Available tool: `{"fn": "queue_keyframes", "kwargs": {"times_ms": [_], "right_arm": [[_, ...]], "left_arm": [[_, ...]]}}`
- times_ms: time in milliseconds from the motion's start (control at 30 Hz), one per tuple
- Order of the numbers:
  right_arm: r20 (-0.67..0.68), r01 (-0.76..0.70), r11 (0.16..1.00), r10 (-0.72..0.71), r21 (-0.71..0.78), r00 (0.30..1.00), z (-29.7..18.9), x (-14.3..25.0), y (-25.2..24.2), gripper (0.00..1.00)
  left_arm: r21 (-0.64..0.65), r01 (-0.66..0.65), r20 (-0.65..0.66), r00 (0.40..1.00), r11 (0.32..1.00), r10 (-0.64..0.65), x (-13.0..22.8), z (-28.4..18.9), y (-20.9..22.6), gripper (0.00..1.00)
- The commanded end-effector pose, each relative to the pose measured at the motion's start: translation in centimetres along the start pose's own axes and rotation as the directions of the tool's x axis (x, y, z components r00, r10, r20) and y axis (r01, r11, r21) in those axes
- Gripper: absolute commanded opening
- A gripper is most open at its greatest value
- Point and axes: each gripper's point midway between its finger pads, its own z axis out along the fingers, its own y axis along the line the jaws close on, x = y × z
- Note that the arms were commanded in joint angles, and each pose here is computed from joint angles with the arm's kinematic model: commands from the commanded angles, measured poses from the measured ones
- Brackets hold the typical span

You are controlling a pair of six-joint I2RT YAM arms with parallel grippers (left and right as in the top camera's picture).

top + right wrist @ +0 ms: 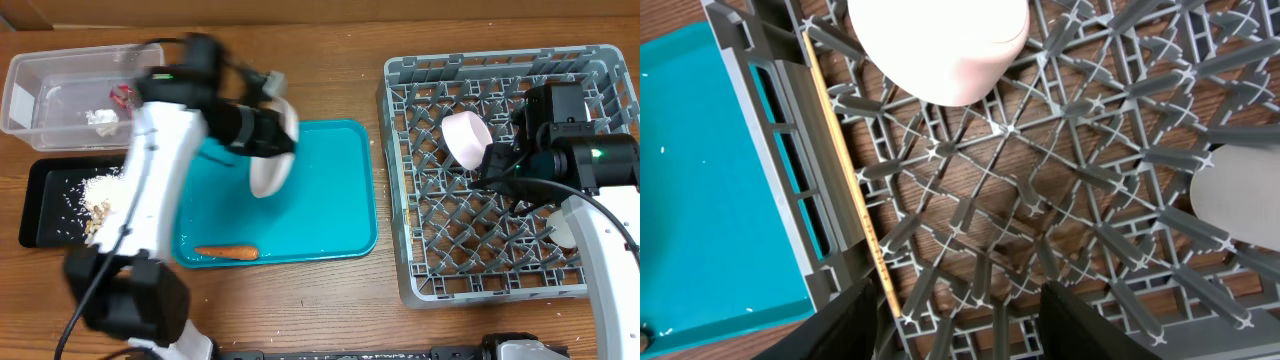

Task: Sort waste into correct bins and load items into the dishwasher
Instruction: 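Tip the plate over the black tray to dump rice and peanuts, set it down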

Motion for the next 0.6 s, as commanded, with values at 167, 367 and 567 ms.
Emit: {"fn": "queue_keyframes", "kwargs": {"times_ms": [167,367,567], "right_arm": [[0.014,0.005,1.000,-0.005,-0.009,1.000,-0.4,-0.3,0.1,0.54],[0.014,0.005,1.000,-0.005,-0.009,1.000,-0.4,-0.3,0.1,0.55],[0.014,0.005,1.000,-0.005,-0.009,1.000,-0.4,-0.3,0.1,0.59]], "left_arm": [[-0.370,0.081,-0.126,0.983,0.925,-0.136,1.7,8.5,1.6,0.04],[-0.369,0.034,-0.177,0.978,0.929,-0.106,2.5,10.8,0.7,0.39],[-0.370,0.026,-0.154,0.984,0.929,-0.089,1.8,9.1,0.5,0.68]]}}
